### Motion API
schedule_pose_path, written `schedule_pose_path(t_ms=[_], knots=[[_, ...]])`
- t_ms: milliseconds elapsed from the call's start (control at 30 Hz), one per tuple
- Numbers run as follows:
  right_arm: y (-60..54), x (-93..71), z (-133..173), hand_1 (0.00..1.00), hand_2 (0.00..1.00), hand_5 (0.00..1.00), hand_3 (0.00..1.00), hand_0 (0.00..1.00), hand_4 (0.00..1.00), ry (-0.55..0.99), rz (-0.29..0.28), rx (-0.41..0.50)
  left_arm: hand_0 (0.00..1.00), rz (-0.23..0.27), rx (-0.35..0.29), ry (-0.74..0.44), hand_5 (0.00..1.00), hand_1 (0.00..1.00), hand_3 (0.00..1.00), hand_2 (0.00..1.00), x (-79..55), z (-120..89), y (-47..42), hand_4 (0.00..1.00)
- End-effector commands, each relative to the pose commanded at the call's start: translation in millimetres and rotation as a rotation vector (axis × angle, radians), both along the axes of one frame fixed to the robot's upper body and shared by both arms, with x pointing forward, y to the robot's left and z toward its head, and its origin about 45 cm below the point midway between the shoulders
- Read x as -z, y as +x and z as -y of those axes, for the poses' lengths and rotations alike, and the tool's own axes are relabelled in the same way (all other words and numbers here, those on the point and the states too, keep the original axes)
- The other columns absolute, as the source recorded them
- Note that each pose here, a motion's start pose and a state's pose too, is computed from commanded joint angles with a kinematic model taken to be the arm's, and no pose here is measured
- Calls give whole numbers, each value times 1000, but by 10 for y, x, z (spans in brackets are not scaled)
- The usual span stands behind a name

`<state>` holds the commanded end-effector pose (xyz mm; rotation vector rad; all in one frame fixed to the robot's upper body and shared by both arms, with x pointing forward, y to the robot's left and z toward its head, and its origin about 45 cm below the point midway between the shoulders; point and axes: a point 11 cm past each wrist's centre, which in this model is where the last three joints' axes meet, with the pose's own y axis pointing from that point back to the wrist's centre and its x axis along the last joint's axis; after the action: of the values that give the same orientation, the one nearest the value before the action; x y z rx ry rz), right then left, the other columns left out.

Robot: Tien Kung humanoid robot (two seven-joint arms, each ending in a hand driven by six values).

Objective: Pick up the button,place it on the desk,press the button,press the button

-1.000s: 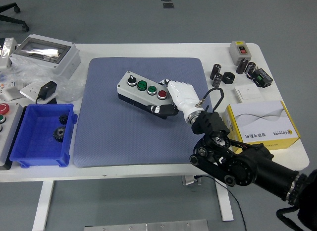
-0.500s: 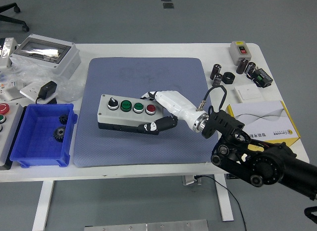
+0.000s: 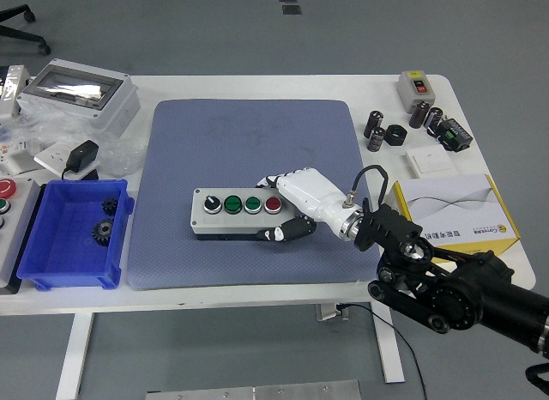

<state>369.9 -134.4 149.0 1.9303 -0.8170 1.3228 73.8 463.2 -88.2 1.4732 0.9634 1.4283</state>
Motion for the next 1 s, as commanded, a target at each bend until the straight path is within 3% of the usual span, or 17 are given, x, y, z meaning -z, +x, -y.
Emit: schedule_pose_path(t_ms=[300, 333, 500, 533, 700, 733, 900, 933, 1000], knots=[[-20, 16, -16, 338, 312, 2, 207, 241, 2, 0, -51, -16, 661, 0, 1, -2, 60, 561, 565, 503, -1, -2, 1, 406], [-19, 19, -13, 402, 326, 2, 328, 228, 2, -1, -55, -14, 661, 0, 1, -2, 68, 561, 566, 504, -1, -2, 3, 404], [-7, 25, 8, 402, 326, 2, 328, 228, 2, -3, -69, 2, 661, 2, 1, -5, 68, 561, 566, 504, -1, -1, 3, 404], [-5, 24, 12, 670, 613, 86, 702, 645, 53, -2, -71, 4, 662, 2, 0, -6, 71, 561, 565, 503, -1, 0, 2, 403], [1, 19, 25, 670, 613, 86, 702, 645, 53, 4, -75, 11, 662, 2, 0, -10, 71, 561, 565, 503, 1, 3, -1, 403], [1, 18, 25, 767, 744, 37, 821, 840, 335, 5, -75, 12, 661, 2, 0, -10, 72, 561, 565, 502, 1, 3, -1, 402], [2, 19, 31, 767, 744, 37, 821, 840, 335, 7, -77, 15, 661, 2, 1, -11, 72, 561, 565, 502, 1, 3, -1, 402], [2, 19, 32, 818, 802, 54, 875, 920, 477, 8, -78, 15, 662, 2, 1, -11, 71, 561, 565, 502, 1, 3, -1, 402], [2, 20, 34, 818, 802, 54, 875, 920, 477, 8, -78, 15, 662, 1, 1, -11, 71, 561, 565, 502, 0, 3, 0, 402]])
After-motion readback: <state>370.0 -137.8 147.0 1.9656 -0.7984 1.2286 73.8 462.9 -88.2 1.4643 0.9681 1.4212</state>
